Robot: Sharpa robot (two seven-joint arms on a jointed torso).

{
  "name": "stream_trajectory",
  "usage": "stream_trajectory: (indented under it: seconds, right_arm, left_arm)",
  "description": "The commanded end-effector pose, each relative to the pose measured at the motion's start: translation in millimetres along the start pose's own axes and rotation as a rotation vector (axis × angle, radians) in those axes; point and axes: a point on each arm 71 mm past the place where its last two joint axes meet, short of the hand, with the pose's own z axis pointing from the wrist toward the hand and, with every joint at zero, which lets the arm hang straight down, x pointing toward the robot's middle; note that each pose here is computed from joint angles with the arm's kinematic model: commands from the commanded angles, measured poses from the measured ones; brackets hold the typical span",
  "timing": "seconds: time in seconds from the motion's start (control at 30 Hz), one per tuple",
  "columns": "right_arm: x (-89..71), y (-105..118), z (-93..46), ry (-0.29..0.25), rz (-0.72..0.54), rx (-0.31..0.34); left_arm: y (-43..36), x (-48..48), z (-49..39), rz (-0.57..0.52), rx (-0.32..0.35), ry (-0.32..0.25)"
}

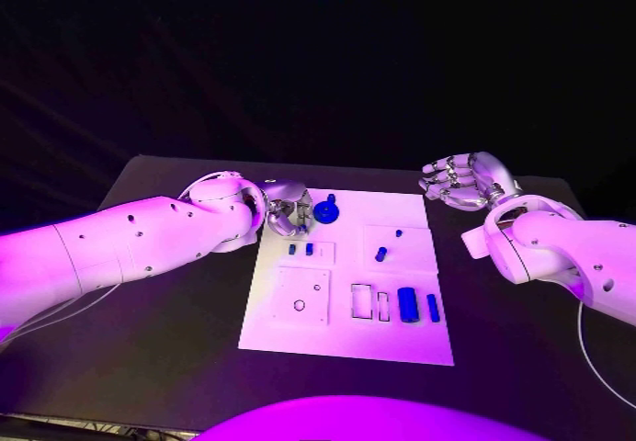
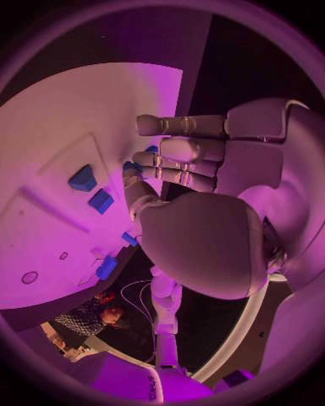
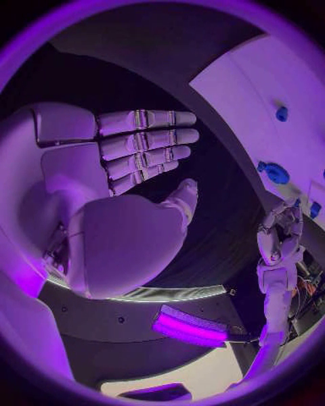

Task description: Assemble the parts on the task board

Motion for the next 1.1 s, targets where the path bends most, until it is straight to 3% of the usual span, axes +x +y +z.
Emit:
stream_trajectory:
  seconds: [0.03,0.67,1.1]
  right_arm:
    - [1.3,1.4,-0.3,0.013,-0.001,-0.016]
    - [1.5,1.5,-0.1,0.014,-0.001,-0.016]
    - [1.3,1.2,0.1,0.013,-0.001,-0.016]
  left_arm:
    - [-1.2,1.1,0.9,-0.009,0.001,0.021]
    - [-4.9,3.0,6.7,-0.015,0.007,0.032]
    - [-0.9,6.5,6.4,-0.004,-0.030,0.078]
